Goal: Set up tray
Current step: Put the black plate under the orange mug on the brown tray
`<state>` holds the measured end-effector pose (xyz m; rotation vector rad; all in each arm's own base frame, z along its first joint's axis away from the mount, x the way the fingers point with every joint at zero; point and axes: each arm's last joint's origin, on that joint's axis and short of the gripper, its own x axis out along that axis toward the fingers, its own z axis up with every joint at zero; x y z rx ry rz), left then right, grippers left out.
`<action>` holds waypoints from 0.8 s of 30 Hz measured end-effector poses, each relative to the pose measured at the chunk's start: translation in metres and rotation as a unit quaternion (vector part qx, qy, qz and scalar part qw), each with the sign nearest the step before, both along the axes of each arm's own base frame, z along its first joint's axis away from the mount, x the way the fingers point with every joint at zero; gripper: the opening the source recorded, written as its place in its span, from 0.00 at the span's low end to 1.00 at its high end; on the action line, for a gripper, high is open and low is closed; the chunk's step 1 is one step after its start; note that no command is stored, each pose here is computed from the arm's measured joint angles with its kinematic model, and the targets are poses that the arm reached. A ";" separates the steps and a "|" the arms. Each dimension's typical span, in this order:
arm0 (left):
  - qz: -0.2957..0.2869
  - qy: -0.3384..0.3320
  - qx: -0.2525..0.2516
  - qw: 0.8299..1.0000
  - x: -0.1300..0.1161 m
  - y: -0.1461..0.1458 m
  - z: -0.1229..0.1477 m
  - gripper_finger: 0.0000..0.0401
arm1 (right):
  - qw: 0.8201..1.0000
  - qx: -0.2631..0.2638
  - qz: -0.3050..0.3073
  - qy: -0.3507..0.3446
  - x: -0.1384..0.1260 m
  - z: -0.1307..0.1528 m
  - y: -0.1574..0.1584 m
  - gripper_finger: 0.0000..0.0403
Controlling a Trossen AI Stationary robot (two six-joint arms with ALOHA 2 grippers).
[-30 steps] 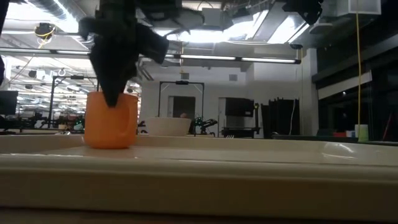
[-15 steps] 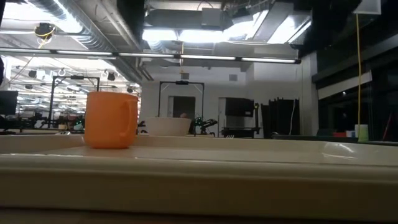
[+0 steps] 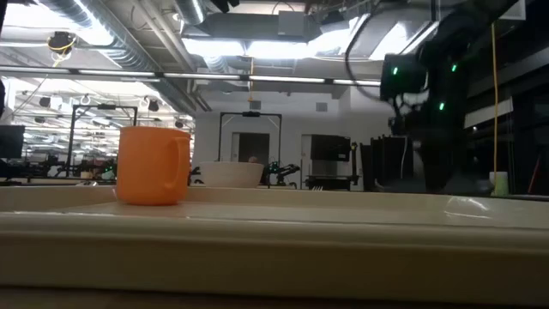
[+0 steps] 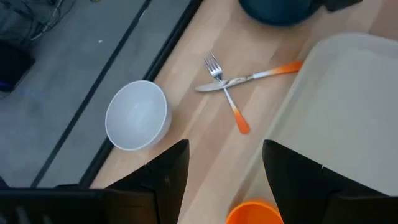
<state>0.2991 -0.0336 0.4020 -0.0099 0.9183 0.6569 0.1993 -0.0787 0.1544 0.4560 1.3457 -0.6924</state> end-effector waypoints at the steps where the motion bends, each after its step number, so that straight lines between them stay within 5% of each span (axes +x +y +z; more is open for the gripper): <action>1: 0.000 -0.002 0.000 1.000 0.000 0.000 0.000 0.49 | 1.000 0.008 -0.001 0.005 0.001 -0.006 -0.002 0.70; 11: 0.004 -0.021 -0.009 1.000 0.003 -0.001 0.001 0.49 | 1.000 -0.002 0.015 -0.004 0.016 -0.013 -0.011 0.70; 24: 0.003 -0.021 -0.014 1.000 0.003 -0.001 0.001 0.49 | 0.996 0.071 0.053 -0.021 0.027 0.009 -0.010 0.70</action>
